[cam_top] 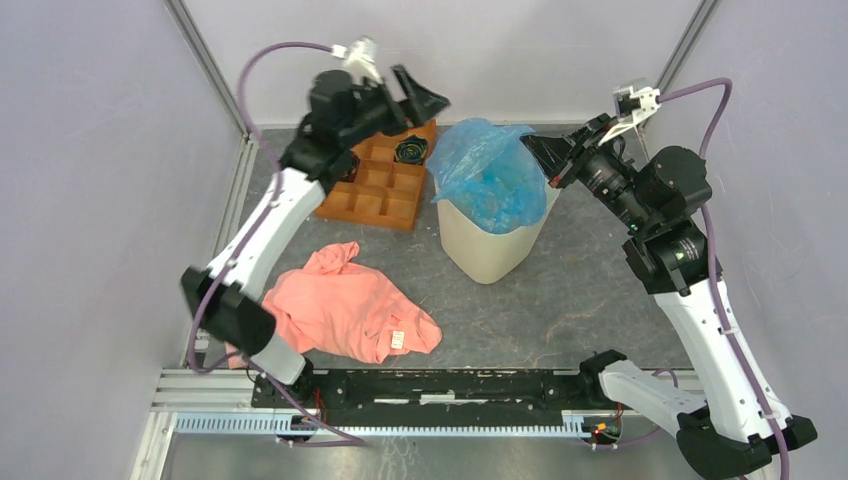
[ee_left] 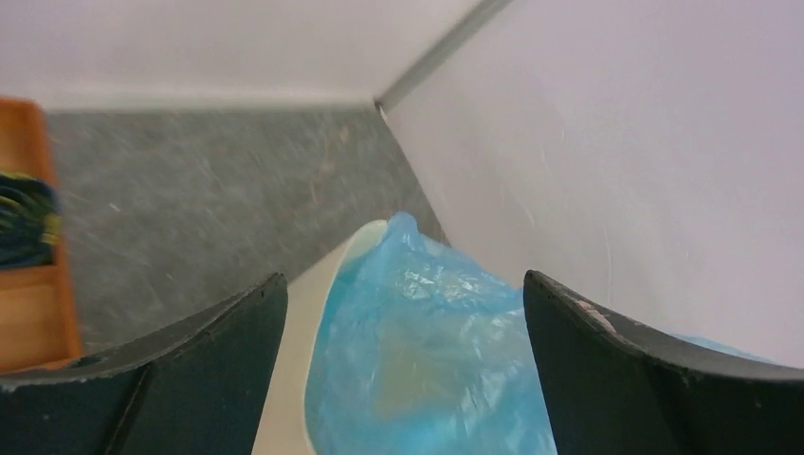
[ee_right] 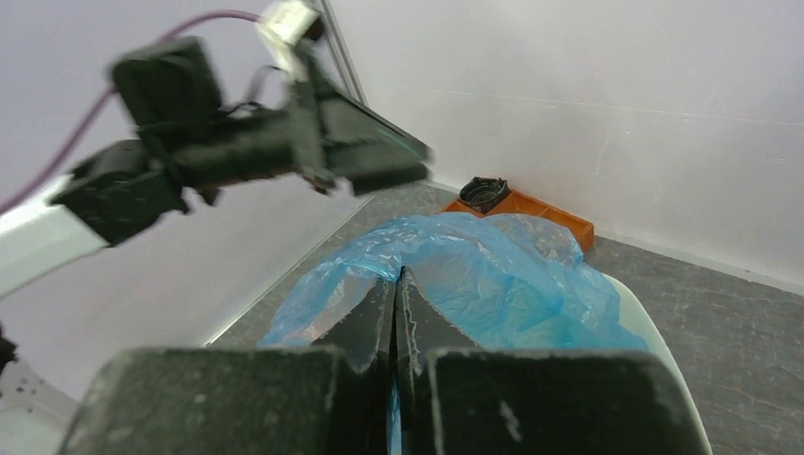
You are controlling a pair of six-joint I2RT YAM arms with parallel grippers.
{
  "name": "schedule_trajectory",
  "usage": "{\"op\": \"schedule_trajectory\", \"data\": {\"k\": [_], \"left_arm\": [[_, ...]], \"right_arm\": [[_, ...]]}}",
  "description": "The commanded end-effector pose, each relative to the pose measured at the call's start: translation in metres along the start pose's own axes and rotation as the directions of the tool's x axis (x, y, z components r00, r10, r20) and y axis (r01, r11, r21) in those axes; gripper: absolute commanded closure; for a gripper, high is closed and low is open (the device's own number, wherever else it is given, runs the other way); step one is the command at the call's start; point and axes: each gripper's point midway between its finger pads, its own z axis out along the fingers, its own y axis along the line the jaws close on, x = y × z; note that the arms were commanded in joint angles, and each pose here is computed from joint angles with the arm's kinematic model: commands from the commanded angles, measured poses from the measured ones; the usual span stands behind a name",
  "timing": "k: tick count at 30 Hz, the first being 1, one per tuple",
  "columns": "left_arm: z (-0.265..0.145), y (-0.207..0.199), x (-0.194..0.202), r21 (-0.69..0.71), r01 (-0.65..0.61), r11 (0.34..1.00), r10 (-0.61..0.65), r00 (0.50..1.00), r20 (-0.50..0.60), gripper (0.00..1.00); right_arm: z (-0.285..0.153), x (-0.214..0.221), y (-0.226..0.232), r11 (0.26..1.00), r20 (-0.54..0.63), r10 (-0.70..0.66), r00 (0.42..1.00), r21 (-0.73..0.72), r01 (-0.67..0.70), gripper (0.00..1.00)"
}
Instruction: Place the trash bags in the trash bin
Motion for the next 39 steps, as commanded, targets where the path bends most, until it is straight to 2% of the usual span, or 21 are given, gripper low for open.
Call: {"op": "schedule_trajectory", "data": {"k": [1, 5, 9, 12, 19, 25, 28, 34, 39], "left_arm": [[0.032, -0.052, 0.044, 0.184, 0.029, 0.983, -0.003, 0.990, -0.138, 0.03], [0.060, -0.038, 0.098, 0.136, 0.043, 0.990, -0.010, 0.973, -0.231, 0.11], [0.070, -0.043, 0.155, 0.146, -0.011, 0.989, 0.057, 0.947, -0.315, 0.19], [0.072, -0.030, 0.180, 0.112, -0.002, 0.994, 0.043, 0.928, -0.370, 0.22], [0.079, 0.000, 0.214, 0.004, 0.024, 1.000, -0.019, 0.873, -0.488, 0.22], [0.069, -0.004, 0.186, 0.007, 0.007, 1.000, -0.004, 0.887, -0.461, 0.18], [0.057, -0.011, 0.159, 0.029, 0.002, 1.000, 0.011, 0.906, -0.423, 0.08], [0.028, -0.057, 0.109, 0.163, -0.043, 0.986, 0.095, 0.940, -0.329, 0.00], [0.012, -0.055, 0.081, 0.137, -0.129, 0.982, 0.160, 0.955, -0.250, 0.00]], "right_arm": [[0.004, -0.009, 0.006, 0.999, 0.022, -0.029, 0.999, -0.034, 0.030, 0.99], [0.007, -0.013, 0.008, 0.998, 0.015, -0.034, 0.999, -0.045, 0.035, 0.99], [0.011, -0.012, 0.006, 0.997, 0.007, -0.057, 0.998, -0.045, 0.057, 0.99], [0.018, 0.003, -0.009, 0.997, -0.042, -0.077, 0.996, 0.002, 0.077, 0.99], [0.036, 0.056, -0.078, 0.980, -0.179, -0.067, 0.982, 0.174, 0.098, 1.00], [0.038, 0.100, -0.112, 0.966, -0.285, -0.009, 0.959, 0.245, 0.082, 1.00], [0.036, 0.108, -0.122, 0.961, -0.308, 0.000, 0.951, 0.264, 0.085, 1.00], [0.031, 0.092, -0.115, 0.963, -0.289, -0.038, 0.957, 0.247, 0.113, 1.00], [0.025, 0.070, -0.100, 0.968, -0.247, -0.063, 0.967, 0.219, 0.119, 1.00]]}}
